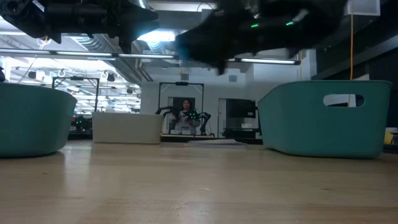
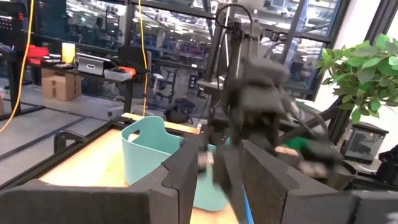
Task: Sort & place blocks by color
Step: Put the blue block into the left green bin
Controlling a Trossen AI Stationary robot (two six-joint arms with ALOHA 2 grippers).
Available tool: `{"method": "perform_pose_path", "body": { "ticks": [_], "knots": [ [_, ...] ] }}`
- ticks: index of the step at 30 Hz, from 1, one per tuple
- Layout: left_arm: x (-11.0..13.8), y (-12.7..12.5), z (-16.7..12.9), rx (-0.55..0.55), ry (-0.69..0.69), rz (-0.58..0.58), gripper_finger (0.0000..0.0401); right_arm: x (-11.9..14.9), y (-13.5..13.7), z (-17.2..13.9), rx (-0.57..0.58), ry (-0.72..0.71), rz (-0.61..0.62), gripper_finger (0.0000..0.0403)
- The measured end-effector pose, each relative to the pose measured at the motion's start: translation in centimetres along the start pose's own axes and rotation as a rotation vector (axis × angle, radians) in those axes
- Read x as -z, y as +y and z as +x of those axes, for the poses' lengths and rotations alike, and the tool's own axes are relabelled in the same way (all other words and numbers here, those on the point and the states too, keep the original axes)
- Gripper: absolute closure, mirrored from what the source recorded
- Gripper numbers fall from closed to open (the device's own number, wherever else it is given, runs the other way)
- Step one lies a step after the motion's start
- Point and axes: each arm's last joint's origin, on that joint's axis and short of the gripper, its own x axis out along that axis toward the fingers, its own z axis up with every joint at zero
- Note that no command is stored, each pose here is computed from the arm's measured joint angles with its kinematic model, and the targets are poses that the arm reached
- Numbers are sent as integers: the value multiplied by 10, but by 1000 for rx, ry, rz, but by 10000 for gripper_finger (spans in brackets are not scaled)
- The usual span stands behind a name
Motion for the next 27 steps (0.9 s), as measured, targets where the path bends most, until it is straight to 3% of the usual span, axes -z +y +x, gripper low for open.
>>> {"method": "perform_pose_path", "body": {
  "ticks": [11,21,27],
  "knots": [
    [0,-2,0,59,11,-45,290,5,33,120,-280,-56,-90,265],
    [1,-2,0,79,21,-55,290,20,43,184,-421,-83,-96,265],
    [7,-2,-1,83,105,-58,290,41,43,195,-411,-53,-96,265]
  ]
}}
